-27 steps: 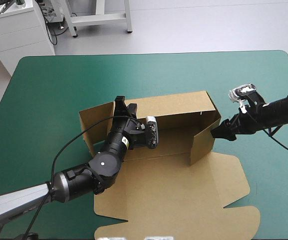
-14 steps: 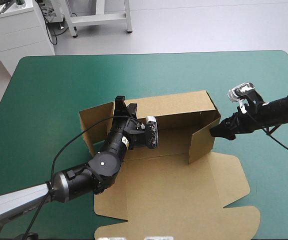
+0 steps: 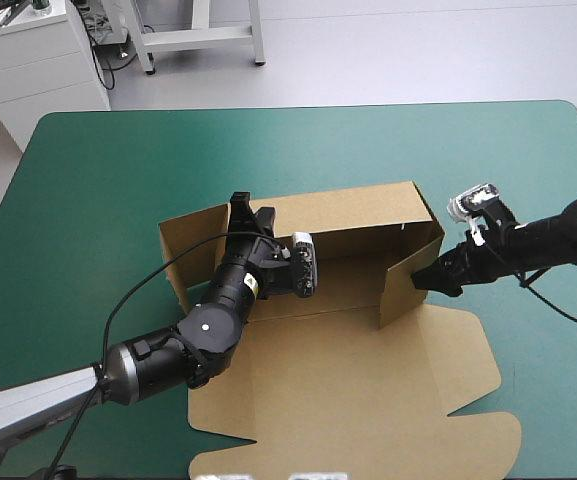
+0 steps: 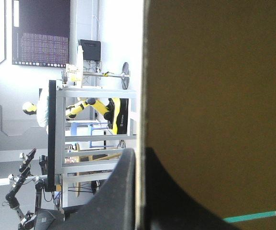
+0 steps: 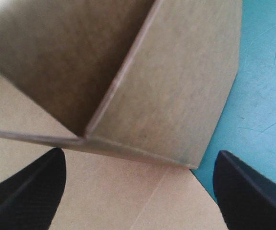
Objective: Fold the box
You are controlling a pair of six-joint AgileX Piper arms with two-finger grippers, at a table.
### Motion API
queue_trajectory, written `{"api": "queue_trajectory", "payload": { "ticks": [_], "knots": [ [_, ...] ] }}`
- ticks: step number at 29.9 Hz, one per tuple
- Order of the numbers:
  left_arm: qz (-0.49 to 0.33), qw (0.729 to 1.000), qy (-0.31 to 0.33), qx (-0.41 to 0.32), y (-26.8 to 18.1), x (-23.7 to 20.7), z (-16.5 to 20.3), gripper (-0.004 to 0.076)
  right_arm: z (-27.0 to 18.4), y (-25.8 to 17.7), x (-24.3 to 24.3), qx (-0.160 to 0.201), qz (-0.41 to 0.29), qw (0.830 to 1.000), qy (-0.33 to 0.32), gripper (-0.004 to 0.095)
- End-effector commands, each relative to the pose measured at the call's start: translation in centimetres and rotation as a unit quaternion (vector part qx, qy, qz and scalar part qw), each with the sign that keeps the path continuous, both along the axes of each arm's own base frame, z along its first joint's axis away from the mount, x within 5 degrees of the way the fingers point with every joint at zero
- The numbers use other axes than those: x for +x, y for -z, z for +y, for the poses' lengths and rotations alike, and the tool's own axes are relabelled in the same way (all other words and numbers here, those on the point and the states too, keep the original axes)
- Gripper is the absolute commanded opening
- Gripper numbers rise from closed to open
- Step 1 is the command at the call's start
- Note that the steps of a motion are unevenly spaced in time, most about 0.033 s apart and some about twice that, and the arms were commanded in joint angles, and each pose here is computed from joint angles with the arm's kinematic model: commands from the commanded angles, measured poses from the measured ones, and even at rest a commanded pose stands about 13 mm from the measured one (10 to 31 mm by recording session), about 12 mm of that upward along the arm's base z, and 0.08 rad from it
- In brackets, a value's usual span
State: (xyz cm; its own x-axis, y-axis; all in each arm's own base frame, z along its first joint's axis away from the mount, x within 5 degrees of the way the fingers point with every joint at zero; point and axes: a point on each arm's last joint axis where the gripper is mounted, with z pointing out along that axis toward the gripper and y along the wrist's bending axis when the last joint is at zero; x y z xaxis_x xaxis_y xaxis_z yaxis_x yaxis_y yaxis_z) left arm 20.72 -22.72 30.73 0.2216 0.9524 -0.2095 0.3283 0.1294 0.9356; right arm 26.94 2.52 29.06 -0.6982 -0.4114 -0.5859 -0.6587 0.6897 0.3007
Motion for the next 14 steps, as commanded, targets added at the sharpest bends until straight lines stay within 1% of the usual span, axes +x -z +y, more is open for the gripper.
{"api": "queue_trajectory", "payload": {
  "ticks": [1, 5, 8, 11, 14],
  "knots": [
    [-0.036, 0.999, -0.002, -0.025, -2.2, 0.0, 0.3, -0.0032, 1.0, -0.5, -0.2, 0.010, -0.045, 0.999, 0.005, 0.0759],
    [-0.037, 0.999, -0.002, -0.024, -2.2, 0.0, 0.3, -0.0032, 2.1, 0.9, -0.1, -0.004, -0.065, 0.998, 0.012, 0.0759],
    [-0.037, 0.999, -0.002, -0.023, -2.2, 0.0, 0.3, -0.0032, 3.2, 1.6, -0.2, -0.003, -0.077, 0.997, 0.019, 0.0757],
    [-0.037, 0.999, -0.002, -0.023, -2.2, 0.0, 0.3, -0.0032, 3.8, 1.0, -0.2, 0.004, -0.106, 0.994, 0.030, 0.0745],
    [-0.037, 0.999, -0.002, -0.023, -2.2, 0.0, 0.3, -0.0032, 3.7, -0.5, -0.4, 0.005, -0.151, 0.987, 0.058, 0.0742]
  ]
}}
